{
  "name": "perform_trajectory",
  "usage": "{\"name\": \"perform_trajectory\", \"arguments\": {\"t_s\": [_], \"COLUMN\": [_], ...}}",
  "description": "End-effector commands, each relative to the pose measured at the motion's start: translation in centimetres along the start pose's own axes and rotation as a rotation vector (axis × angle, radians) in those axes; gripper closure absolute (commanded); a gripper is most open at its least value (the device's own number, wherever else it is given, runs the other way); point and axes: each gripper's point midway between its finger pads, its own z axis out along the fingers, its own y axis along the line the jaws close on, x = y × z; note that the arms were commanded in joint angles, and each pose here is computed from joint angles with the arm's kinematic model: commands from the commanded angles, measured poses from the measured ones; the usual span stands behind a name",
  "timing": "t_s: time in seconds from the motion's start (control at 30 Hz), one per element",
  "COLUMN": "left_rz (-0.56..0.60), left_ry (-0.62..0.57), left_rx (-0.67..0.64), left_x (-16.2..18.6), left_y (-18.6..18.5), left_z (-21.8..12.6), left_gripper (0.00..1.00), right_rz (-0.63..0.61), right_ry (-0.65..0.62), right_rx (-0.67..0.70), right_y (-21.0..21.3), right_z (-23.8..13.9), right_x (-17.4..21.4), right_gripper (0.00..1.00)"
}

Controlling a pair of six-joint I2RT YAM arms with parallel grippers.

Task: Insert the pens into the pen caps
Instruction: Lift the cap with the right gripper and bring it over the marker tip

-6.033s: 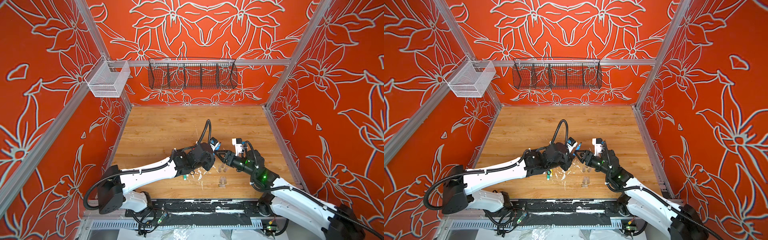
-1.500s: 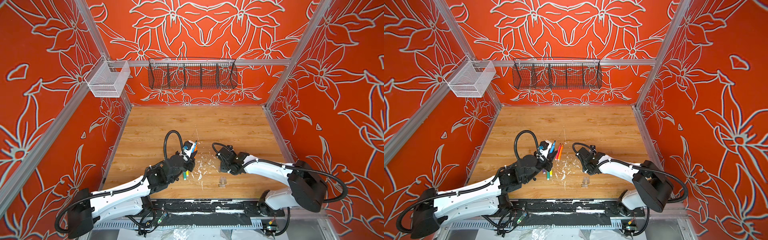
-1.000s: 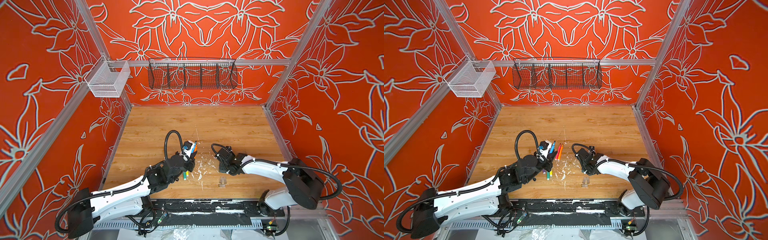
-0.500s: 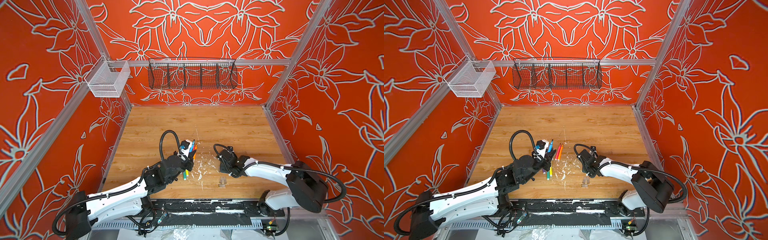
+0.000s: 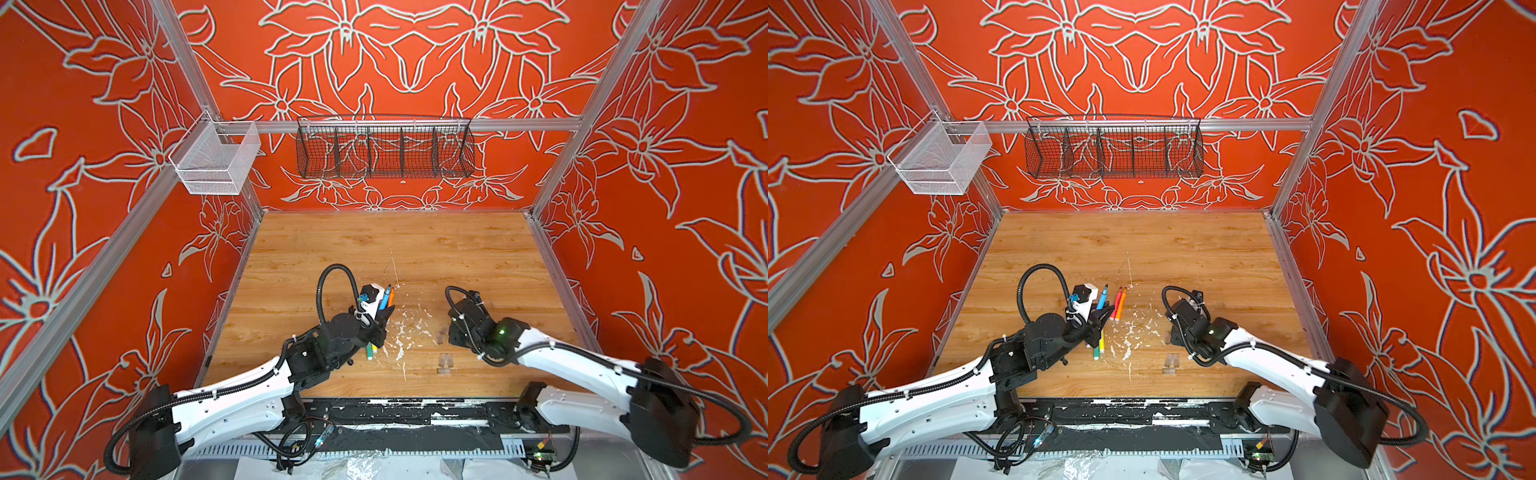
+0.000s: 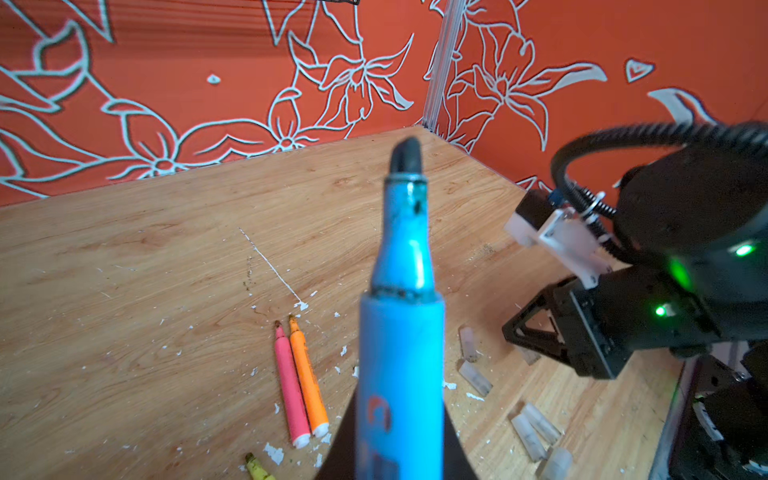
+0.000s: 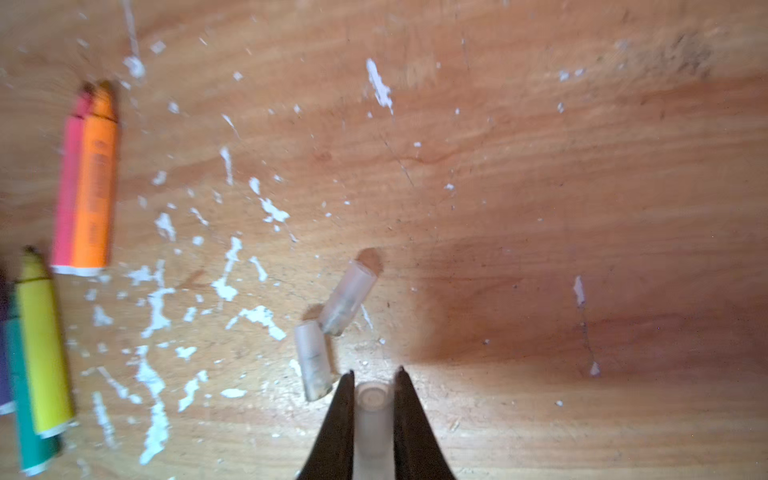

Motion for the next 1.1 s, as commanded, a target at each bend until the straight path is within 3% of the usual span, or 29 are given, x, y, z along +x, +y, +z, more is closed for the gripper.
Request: {"name": "perform_trajectory", "arguments": {"t_s": [0.0, 0.27, 0.47, 0.6, 0.83, 1.07], "left_rz": [-0.02, -0.03, -0.053, -0.061, -0.089, -0.116], "left_ry": [0.001, 0.079, 0.09, 0.091, 0.1, 0.085], "left_rx": [0.097, 0.291, 0.38, 0.402, 0.39, 0.383], "left_x": [-0.4, 0.7, 0.6, 0.5, 0.6, 0.2], "left_y": [-1.7, -5.3, -6.9, -7.2, -6.9, -6.2], "left_z": [0.2, 0.9, 0.5, 0.3, 0.6, 0.4], "left_gripper": [1.0, 1.0, 1.0, 1.0, 1.0, 1.0], "right_rz": [0.076, 0.187, 0.245, 0.293, 0.247, 0.221], "right_ry": [-0.128, -0.376, -0.49, -0.509, -0.539, -0.538], "right_rx": [-0.047, -0.352, -0.642, -0.704, -0.928, -0.96], "right_y": [0.9, 5.5, 9.7, 11.1, 16.1, 17.8], "right_z": [-3.5, -11.7, -15.1, -15.2, -17.3, -17.0], "right_x": [-3.5, -10.1, -12.5, -12.8, -11.6, -9.7], "right_gripper": [1.0, 1.0, 1.0, 1.0, 1.0, 1.0]}}
